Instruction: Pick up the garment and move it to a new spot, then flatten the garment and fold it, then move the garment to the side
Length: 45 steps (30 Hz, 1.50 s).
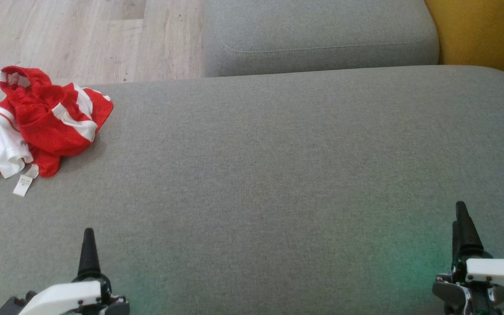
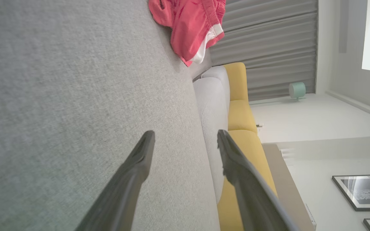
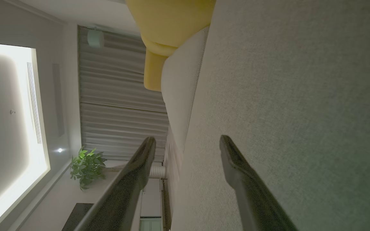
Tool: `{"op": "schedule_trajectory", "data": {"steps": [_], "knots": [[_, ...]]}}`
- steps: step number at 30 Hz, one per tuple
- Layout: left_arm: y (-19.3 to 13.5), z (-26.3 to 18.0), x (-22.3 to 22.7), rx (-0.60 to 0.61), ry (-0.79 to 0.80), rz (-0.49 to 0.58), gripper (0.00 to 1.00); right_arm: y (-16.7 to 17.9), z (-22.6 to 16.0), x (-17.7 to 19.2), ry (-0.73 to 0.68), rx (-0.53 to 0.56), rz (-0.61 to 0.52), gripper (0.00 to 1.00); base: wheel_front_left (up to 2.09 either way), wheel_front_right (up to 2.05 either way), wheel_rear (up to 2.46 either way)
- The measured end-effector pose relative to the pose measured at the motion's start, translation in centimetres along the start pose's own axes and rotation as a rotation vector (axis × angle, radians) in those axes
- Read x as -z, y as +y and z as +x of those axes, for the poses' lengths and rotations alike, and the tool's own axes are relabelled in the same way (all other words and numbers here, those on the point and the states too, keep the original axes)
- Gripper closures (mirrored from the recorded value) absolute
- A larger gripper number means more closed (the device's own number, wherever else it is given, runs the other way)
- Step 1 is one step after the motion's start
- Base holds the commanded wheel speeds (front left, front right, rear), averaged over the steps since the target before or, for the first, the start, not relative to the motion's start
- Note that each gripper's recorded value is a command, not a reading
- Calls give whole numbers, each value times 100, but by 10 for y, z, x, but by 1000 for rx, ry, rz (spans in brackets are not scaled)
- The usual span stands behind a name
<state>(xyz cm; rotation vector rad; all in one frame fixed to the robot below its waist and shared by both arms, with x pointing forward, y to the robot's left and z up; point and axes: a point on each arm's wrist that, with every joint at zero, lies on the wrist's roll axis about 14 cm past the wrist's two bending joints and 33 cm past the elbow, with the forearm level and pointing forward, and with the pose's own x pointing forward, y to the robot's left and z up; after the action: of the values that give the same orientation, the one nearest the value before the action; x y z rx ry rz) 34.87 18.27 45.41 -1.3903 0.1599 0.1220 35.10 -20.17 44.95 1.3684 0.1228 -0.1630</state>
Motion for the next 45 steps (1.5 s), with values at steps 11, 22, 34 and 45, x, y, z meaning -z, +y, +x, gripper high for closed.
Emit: {"op": "schedule_trajectory", "data": {"steps": [11,22,34,45], "knots": [[-12,-3,7,34,8,169,0,12,-2,11,25,-42,-199,0,0,0,0],[-4,-13,18,25,29,378,0,19,-2,22,46,-72,-381,0,0,0,0],[-8,-17,25,55,35,566,0,18,-7,32,61,-88,-546,0,0,0,0],[-4,-25,30,64,35,691,0,18,-12,38,67,-111,-687,0,0,0,0]]}}
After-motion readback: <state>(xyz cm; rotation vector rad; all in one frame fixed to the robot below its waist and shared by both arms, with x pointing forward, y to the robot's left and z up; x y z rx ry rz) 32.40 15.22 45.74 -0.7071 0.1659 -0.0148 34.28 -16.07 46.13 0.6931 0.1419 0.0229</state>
